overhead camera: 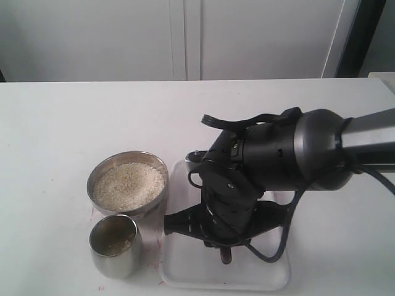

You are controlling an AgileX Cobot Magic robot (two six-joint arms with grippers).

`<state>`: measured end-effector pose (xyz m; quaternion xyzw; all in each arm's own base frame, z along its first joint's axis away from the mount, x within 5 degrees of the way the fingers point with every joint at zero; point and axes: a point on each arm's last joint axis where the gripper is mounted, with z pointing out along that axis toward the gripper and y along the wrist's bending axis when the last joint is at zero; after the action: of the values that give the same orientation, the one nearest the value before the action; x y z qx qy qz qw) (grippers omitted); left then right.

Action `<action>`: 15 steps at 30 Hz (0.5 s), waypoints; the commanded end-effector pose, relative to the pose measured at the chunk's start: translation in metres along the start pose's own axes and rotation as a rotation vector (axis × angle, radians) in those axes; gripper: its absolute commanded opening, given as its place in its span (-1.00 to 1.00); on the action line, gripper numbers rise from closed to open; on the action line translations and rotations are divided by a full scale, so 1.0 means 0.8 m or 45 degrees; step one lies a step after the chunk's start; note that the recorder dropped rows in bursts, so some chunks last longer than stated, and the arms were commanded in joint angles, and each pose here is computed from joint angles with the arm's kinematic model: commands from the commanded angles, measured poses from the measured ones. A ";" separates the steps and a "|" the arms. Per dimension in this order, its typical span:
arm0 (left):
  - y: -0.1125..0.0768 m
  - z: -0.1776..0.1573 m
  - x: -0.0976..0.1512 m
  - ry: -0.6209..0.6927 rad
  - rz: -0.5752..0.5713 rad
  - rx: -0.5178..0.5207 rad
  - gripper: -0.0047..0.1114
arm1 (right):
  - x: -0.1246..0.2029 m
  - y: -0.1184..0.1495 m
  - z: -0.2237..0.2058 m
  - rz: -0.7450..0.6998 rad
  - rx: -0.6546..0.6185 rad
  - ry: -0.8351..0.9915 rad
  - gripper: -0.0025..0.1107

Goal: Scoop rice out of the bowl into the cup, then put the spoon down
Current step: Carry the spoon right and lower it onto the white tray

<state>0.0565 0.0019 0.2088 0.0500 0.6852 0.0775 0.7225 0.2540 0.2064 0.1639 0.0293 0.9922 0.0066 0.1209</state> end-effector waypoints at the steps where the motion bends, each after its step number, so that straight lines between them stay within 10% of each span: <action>1: 0.000 0.000 -0.003 -0.016 -0.013 0.006 -0.67 | -0.004 0.000 0.003 -0.064 -0.003 -0.006 -0.91; 15: 0.000 0.000 -0.003 -0.016 -0.013 0.006 -0.67 | -0.005 0.004 0.011 -0.058 -0.023 -0.013 -0.41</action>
<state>0.0565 0.0019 0.2088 0.0500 0.6852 0.0775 0.7225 0.2574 0.2103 0.1539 0.0059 0.9924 0.0102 0.1224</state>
